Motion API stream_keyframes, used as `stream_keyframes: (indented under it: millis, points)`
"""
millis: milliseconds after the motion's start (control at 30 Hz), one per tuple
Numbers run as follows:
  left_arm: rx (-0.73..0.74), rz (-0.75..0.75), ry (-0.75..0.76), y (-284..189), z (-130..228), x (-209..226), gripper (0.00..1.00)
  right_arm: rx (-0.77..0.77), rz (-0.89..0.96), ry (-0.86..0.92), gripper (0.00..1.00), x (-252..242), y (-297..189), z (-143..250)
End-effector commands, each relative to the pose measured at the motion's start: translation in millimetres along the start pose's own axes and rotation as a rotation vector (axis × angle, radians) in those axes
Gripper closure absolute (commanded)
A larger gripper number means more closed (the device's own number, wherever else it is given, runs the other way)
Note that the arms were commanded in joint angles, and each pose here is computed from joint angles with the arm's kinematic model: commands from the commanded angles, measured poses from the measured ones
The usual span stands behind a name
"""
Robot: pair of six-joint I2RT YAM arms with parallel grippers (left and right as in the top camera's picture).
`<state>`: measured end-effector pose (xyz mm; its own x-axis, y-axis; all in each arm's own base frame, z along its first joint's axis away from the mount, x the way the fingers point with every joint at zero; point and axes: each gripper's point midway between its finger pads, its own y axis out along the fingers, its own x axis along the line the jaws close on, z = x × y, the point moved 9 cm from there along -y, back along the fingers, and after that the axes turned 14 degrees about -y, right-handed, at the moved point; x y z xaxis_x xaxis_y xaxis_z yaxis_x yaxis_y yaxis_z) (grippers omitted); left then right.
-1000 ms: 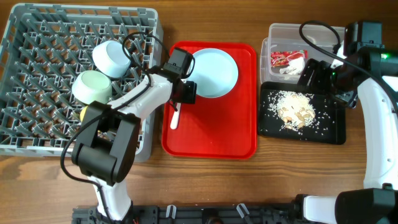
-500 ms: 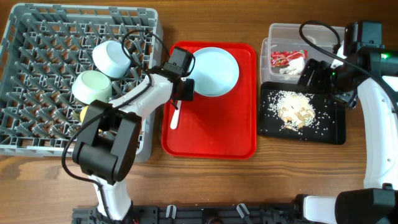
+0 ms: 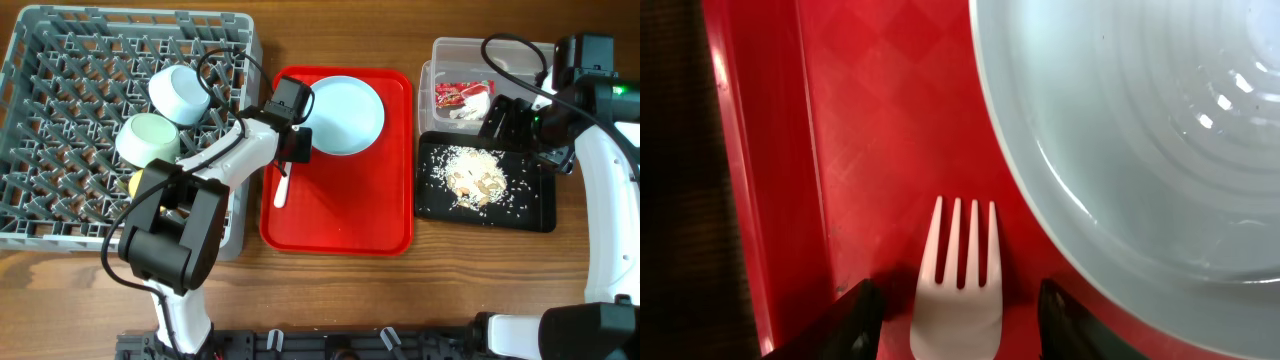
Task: Sort waste into correct bins and load items into the dishwasher rack
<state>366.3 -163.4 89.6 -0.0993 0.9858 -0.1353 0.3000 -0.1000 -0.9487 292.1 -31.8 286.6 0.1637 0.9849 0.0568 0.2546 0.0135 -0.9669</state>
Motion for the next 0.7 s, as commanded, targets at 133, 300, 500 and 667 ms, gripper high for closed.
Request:
stream_keyframes:
  millis: [133, 300, 500, 667]
  points:
    - [0.071, -0.036, 0.003, 20.1, 12.3, 4.4, 0.64, -0.024, -0.001, -0.011, 0.00, -0.4, -8.1, 2.1]
    - [0.078, -0.040, 0.004, 20.0, 13.4, 5.0, 0.72, -0.023, -0.001, -0.012, 0.00, -0.4, -8.1, 2.2]
    - [0.082, -0.042, 0.004, 15.7, 13.8, 5.4, 0.75, -0.022, -0.001, -0.012, 0.00, -0.4, -8.1, 2.3]
    - [0.025, -0.008, 0.002, -11.0, 5.1, 1.3, 0.75, -0.022, -0.001, -0.013, 0.00, -0.4, -8.1, 2.3]
